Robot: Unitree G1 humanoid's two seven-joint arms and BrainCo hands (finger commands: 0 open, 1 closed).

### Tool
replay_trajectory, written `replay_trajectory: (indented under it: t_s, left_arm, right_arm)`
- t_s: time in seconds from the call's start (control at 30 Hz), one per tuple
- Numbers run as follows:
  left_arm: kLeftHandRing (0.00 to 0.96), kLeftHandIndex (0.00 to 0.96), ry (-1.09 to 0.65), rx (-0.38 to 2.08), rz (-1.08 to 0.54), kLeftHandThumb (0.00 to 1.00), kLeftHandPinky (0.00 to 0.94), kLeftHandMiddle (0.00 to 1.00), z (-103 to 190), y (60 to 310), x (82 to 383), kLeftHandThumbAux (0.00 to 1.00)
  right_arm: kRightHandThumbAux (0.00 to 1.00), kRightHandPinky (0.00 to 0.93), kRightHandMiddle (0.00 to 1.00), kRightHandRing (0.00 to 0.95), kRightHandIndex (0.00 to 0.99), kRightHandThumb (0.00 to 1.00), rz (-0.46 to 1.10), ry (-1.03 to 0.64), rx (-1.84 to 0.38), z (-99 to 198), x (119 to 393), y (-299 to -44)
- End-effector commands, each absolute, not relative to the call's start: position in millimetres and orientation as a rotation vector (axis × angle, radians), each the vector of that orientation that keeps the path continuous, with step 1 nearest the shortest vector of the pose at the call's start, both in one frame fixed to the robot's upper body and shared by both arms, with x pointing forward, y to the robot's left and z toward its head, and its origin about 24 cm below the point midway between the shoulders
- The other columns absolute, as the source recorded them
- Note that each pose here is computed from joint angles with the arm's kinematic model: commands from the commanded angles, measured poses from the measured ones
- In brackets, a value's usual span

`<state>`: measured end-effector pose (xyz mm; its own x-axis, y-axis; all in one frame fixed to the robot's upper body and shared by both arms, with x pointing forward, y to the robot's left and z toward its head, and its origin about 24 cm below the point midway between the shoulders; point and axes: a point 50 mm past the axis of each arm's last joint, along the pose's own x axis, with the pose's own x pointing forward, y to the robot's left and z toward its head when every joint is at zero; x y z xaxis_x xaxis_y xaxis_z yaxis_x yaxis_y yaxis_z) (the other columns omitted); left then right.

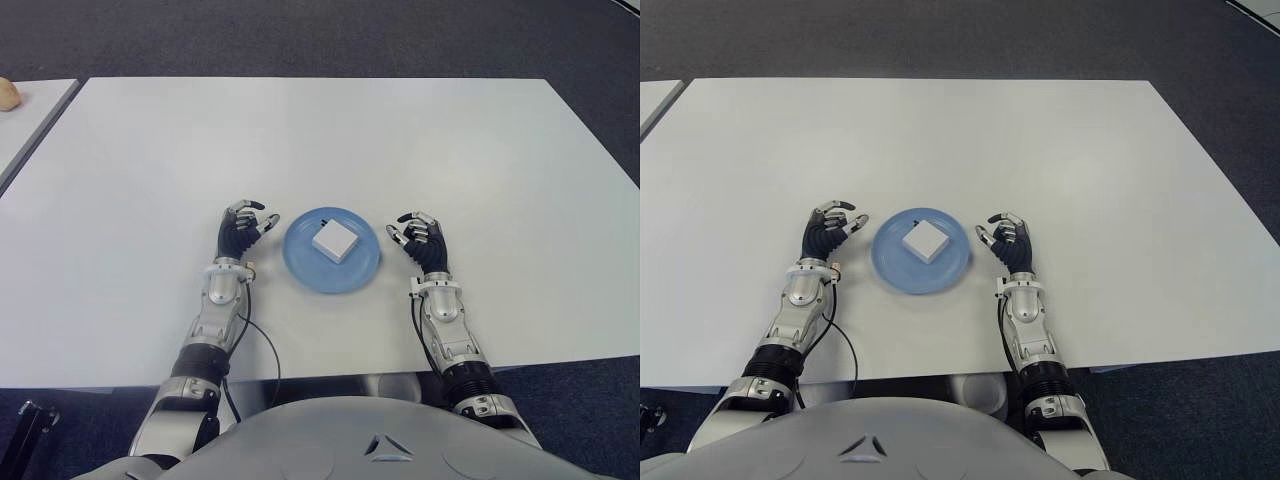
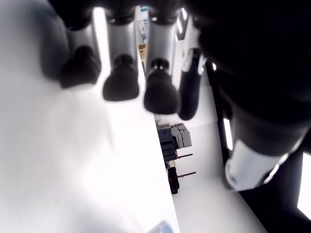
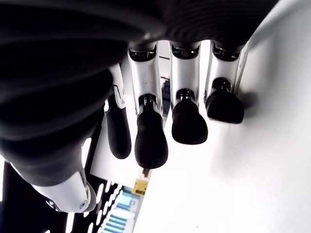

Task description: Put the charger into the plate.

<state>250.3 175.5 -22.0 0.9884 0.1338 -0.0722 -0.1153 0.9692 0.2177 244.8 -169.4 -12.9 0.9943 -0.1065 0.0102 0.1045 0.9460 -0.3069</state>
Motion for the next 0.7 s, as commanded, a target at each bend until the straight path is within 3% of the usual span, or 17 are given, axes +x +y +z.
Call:
replay_trajectory:
  t_s: [0.03, 0.7]
  left_arm:
    - [0.818, 0.436, 0.132, 0.219, 0.112, 0.704, 0.814, 0.814, -30.9, 175.7, 244.0, 0.72]
    - [0.828, 0.436, 0.145, 0.214, 0.101, 0.706, 0.827, 0.819, -29.4, 174.5, 244.4, 0.72]
  right_arm:
    - [0.731, 0.812, 0.764, 0.789, 0.435, 0.701, -0.104, 0.022, -0.315, -16.9, 242.2, -168.6]
    - [0.731, 0.81, 0.769, 0.787, 0.435, 0.702, -0.106, 0.011, -0.308, -14.8, 243.2, -168.9]
